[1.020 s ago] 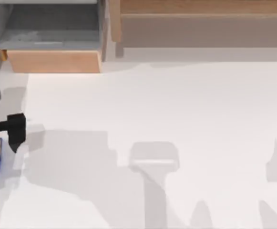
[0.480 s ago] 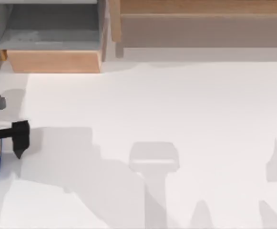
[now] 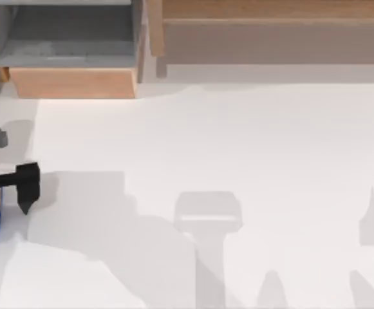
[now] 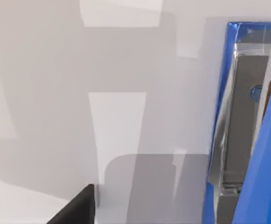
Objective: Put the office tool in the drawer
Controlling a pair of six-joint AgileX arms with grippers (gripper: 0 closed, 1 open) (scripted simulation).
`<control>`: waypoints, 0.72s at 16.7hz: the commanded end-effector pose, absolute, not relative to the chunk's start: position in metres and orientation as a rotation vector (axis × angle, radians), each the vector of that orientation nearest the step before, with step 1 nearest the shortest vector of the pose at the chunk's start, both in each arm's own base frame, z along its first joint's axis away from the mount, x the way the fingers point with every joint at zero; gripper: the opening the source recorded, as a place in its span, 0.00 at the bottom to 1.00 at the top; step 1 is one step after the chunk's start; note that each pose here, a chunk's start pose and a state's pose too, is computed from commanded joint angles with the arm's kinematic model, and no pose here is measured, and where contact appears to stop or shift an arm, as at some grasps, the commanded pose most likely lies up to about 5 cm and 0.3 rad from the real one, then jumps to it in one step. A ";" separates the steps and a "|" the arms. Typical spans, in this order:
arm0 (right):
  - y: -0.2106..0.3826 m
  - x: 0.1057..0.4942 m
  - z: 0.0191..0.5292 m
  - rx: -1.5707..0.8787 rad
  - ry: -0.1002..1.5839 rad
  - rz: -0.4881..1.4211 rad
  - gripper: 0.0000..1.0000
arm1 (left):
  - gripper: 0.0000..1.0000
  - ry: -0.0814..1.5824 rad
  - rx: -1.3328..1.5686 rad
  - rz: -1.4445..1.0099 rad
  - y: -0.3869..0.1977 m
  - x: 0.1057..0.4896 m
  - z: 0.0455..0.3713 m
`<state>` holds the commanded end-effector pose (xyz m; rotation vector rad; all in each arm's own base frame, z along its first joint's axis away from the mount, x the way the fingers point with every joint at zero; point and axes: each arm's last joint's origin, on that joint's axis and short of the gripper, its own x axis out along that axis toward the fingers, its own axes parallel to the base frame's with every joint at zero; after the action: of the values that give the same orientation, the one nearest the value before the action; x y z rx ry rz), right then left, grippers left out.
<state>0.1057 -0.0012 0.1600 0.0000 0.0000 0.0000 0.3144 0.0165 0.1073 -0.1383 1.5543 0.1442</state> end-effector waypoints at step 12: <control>-0.001 0.106 0.160 0.000 0.000 0.000 1.00 | 0.00 1.554 -0.138 0.144 0.017 0.314 0.107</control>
<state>0.1057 -0.0012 0.1600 0.0000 0.0000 0.0000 0.3144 0.0165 0.1073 -0.1383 1.5543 0.1442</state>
